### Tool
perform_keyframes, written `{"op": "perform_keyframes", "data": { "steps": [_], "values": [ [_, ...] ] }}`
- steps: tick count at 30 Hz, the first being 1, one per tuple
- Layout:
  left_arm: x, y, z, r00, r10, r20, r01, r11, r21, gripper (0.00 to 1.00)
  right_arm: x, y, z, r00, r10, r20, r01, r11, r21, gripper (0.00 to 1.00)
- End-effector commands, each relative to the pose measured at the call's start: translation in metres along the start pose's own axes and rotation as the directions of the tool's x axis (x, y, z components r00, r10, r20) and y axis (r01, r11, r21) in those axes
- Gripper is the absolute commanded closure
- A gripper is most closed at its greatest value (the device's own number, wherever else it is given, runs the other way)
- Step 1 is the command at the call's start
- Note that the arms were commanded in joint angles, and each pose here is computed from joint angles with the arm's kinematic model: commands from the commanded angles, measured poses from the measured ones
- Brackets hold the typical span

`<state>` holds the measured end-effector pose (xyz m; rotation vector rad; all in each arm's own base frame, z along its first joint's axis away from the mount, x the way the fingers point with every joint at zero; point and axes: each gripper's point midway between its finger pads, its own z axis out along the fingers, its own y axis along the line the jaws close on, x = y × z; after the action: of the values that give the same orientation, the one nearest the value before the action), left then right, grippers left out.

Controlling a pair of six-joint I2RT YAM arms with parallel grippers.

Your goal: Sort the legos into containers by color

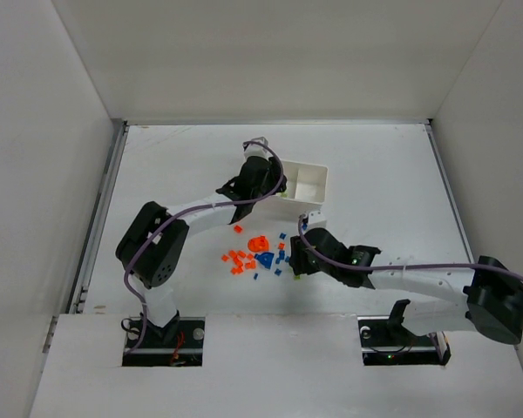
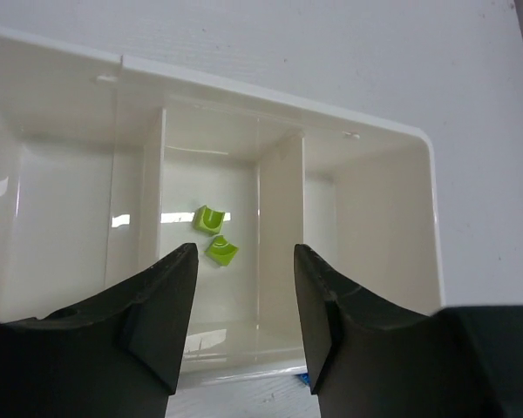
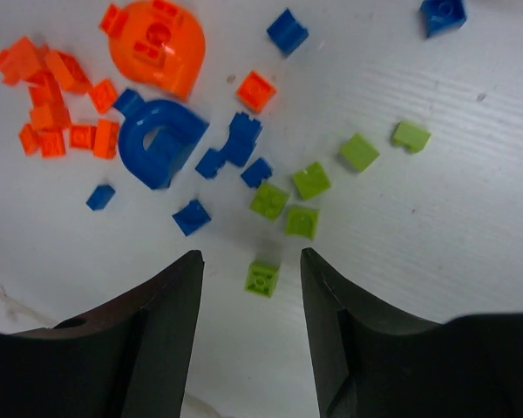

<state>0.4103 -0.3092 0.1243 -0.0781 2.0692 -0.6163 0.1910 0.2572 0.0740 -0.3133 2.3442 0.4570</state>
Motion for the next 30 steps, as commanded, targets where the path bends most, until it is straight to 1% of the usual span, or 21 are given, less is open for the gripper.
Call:
{"op": "perform_keyframes", "data": {
  "steps": [1, 5, 6, 7, 10, 11, 12, 15, 18, 19, 25, 26, 27, 29, 30],
  "values": [
    [-0.026, -0.020, -0.016, 0.997, 0.011, 0.081, -0.014, 0.999, 0.037, 0.55, 0.027, 0.005, -0.001, 0.994, -0.015, -0.108, 0.017, 1.000, 0.019, 0.46],
    [-0.014, -0.012, -0.040, 0.996, 0.035, 0.084, -0.037, 0.999, 0.021, 0.57, 0.039, 0.010, -0.006, 0.987, -0.014, -0.159, 0.017, 1.000, 0.021, 0.50],
    [-0.004, -0.006, -0.056, 0.996, 0.045, 0.081, -0.046, 0.999, 0.015, 0.58, 0.044, 0.007, -0.006, 0.984, -0.015, -0.177, 0.021, 0.999, 0.035, 0.52],
    [-0.001, -0.003, -0.060, 0.996, 0.045, 0.082, -0.046, 0.999, 0.012, 0.59, 0.047, 0.005, -0.006, 0.983, -0.014, -0.182, 0.021, 0.999, 0.041, 0.53],
    [0.016, 0.007, -0.080, 0.996, 0.049, 0.074, -0.050, 0.999, 0.002, 0.60, 0.048, 0.005, -0.006, 0.983, -0.010, -0.184, 0.018, 0.999, 0.044, 0.53],
    [0.020, 0.009, -0.086, 0.996, 0.050, 0.074, -0.050, 0.999, 0.001, 0.60, 0.046, 0.007, -0.007, 0.984, 0.010, -0.179, -0.003, 0.999, 0.041, 0.54],
    [0.024, 0.013, -0.099, 0.996, 0.046, 0.079, -0.046, 0.999, 0.002, 0.60, 0.044, 0.011, -0.007, 0.984, 0.019, -0.175, -0.013, 0.999, 0.037, 0.54],
    [0.030, 0.017, -0.118, 0.996, 0.044, 0.079, -0.046, 0.999, 0.019, 0.61, 0.043, 0.013, -0.001, 0.982, 0.031, -0.185, -0.021, 0.998, 0.055, 0.56],
    [0.042, 0.021, -0.136, 0.996, 0.066, 0.054, -0.067, 0.997, 0.031, 0.62, 0.047, 0.015, 0.006, 0.979, 0.029, -0.200, -0.016, 0.998, 0.067, 0.57],
    [0.053, 0.026, -0.145, 0.996, 0.081, 0.032, -0.082, 0.996, 0.030, 0.63, 0.046, 0.016, 0.009, 0.979, 0.032, -0.201, -0.017, 0.997, 0.076, 0.57],
    [0.094, 0.050, -0.168, 0.992, 0.113, -0.051, -0.112, 0.994, 0.013, 0.64, 0.048, 0.014, 0.017, 0.976, 0.035, -0.213, -0.013, 0.995, 0.101, 0.61],
    [0.101, 0.052, -0.174, 0.991, 0.116, -0.068, -0.115, 0.993, 0.019, 0.64, 0.048, 0.011, 0.019, 0.977, 0.040, -0.211, -0.016, 0.994, 0.112, 0.64],
    [0.107, 0.053, -0.179, 0.989, 0.129, -0.079, -0.127, 0.991, 0.031, 0.64, 0.047, 0.010, 0.020, 0.977, 0.044, -0.207, -0.020, 0.993, 0.116, 0.70],
    [0.113, 0.052, -0.186, 0.985, 0.146, -0.090, -0.142, 0.989, 0.049, 0.64, 0.046, 0.009, 0.020, 0.978, 0.053, -0.201, -0.028, 0.992, 0.125, 0.75],
    [0.117, 0.052, -0.190, 0.983, 0.155, -0.098, -0.150, 0.987, 0.055, 0.64, 0.044, 0.008, 0.021, 0.980, 0.058, -0.191, -0.033, 0.991, 0.130, 0.80]
  ]
}}
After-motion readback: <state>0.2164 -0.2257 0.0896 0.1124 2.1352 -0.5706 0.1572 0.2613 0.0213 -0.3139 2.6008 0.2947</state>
